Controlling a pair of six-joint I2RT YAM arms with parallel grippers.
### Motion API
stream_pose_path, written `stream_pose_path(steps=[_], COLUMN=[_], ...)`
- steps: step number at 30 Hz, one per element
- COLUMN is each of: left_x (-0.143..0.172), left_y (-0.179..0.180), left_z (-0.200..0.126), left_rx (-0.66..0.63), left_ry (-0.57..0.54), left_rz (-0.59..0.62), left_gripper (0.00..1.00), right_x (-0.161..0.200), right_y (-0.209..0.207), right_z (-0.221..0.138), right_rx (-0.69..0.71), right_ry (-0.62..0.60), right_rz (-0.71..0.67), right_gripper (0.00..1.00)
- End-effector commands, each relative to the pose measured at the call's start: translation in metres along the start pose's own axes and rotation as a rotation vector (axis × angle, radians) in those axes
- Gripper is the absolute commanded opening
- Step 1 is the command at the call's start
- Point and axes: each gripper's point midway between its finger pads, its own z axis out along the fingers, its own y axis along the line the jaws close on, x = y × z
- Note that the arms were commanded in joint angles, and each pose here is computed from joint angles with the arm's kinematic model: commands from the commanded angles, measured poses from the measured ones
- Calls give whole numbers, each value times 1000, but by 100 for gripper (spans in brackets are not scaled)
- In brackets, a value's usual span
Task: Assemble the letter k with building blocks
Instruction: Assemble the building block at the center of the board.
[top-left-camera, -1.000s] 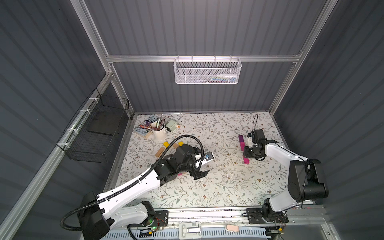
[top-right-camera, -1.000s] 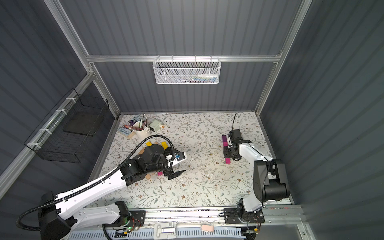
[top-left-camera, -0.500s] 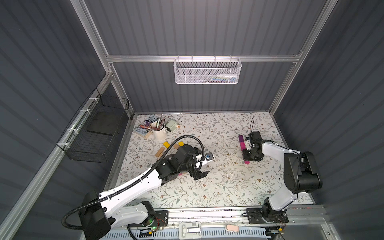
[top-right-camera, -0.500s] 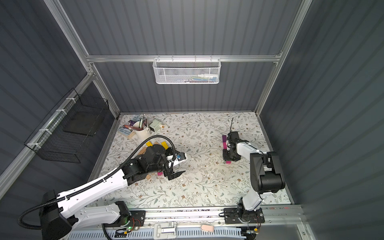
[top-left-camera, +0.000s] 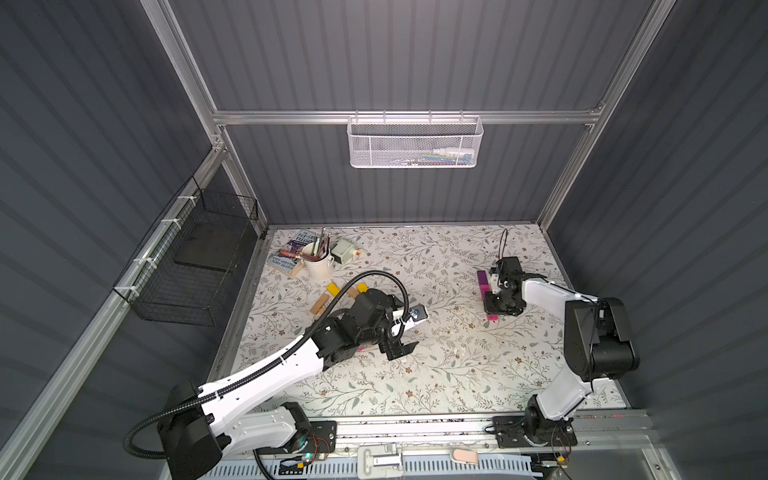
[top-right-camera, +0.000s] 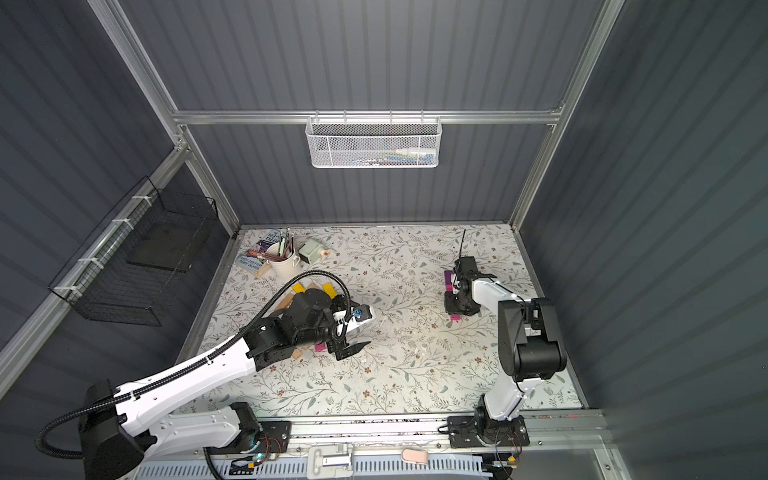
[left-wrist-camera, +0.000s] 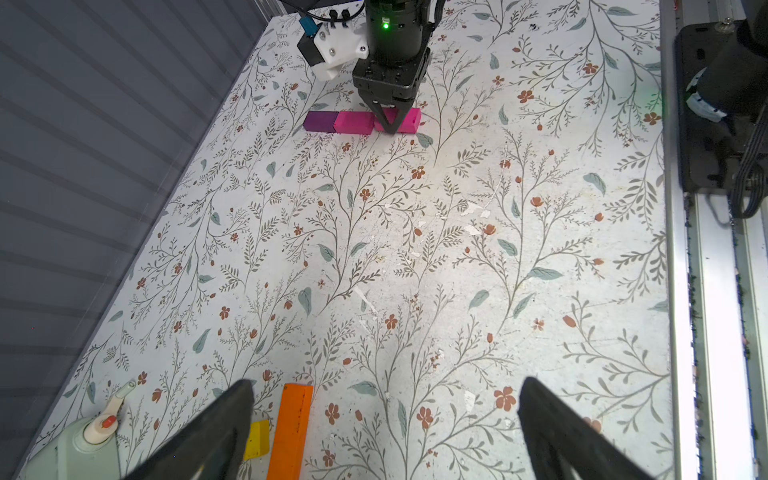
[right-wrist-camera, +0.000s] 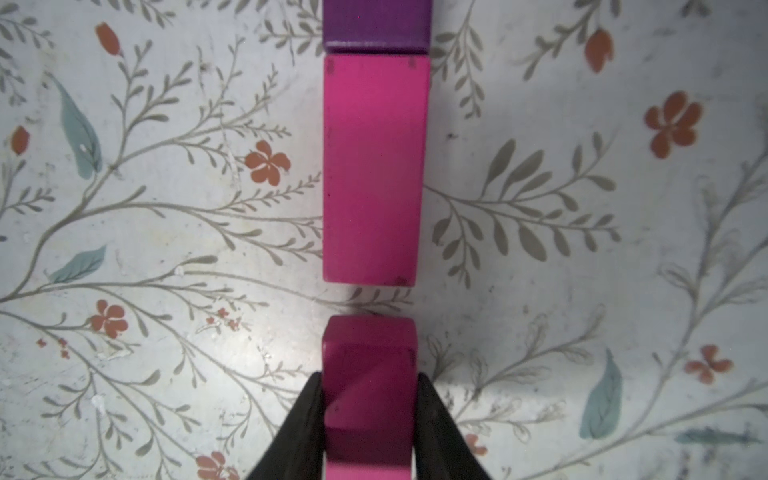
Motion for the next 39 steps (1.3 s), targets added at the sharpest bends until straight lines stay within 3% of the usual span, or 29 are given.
stream_pose_path(steps=[1,15,24,39], left_x=[2,6,6,8], left_y=[2,2,2,1], left_z=[1,5,6,10], left_rx=[-4,-5,-6,1], left_ry=[18,33,32,39], left_rz=[13,14,13,11], left_gripper=[100,100,100,100], right_x=[-8,-10,-14,-6], right_y=[0,1,-5,-3], right_z=[0,5,-25,-6], right_rx=[-8,-30,2,-9], right_ry=[-2,6,-127,-62], right_rz=[7,36,75,54], right_gripper=[34,43,44,40])
